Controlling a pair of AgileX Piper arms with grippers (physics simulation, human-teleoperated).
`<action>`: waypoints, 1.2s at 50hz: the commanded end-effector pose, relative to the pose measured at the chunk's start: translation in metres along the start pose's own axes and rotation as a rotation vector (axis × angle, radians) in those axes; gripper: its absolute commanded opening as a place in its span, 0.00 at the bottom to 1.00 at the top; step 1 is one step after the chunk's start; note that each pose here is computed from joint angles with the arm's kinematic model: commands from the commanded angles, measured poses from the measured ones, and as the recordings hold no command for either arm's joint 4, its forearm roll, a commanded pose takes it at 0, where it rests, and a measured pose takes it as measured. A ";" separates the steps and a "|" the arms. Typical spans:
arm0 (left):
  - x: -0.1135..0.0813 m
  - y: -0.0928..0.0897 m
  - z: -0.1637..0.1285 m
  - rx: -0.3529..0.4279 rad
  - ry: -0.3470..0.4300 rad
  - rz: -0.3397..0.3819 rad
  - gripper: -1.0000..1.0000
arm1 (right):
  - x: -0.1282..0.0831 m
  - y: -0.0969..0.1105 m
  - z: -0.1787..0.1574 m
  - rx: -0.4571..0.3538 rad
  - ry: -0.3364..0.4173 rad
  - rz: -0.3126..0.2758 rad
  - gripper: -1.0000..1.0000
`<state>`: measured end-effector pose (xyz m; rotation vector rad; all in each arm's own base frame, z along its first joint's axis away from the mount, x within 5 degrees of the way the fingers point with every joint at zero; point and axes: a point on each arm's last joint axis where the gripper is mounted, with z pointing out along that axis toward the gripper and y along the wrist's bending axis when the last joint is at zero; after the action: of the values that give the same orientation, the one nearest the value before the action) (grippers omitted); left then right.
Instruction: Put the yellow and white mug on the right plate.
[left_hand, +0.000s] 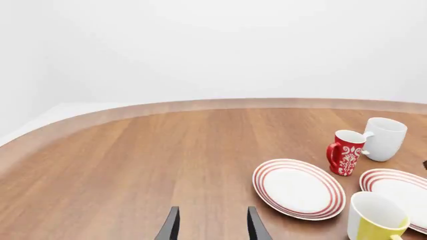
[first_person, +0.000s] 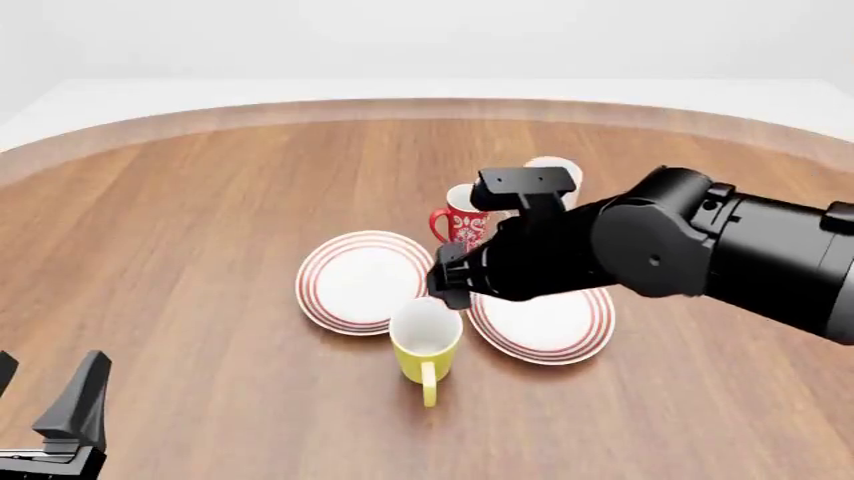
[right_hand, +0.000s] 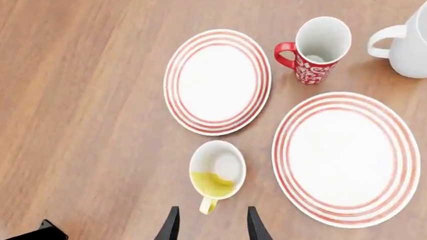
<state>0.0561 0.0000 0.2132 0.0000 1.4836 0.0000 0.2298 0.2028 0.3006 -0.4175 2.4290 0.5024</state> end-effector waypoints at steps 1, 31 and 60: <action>0.000 0.000 0.000 0.000 0.000 0.000 1.00 | 0.014 0.003 0.021 -0.004 0.032 0.025 1.00; 0.000 0.000 0.000 0.000 0.000 0.000 1.00 | 0.039 0.008 0.048 -0.024 0.057 0.061 1.00; 0.000 0.000 0.000 0.000 0.000 0.000 1.00 | 0.068 0.004 0.078 -0.028 0.080 0.102 1.00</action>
<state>0.0561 0.0000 0.2132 0.0000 1.4836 0.0000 0.2173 0.2297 0.2148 -0.3466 2.5206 0.5724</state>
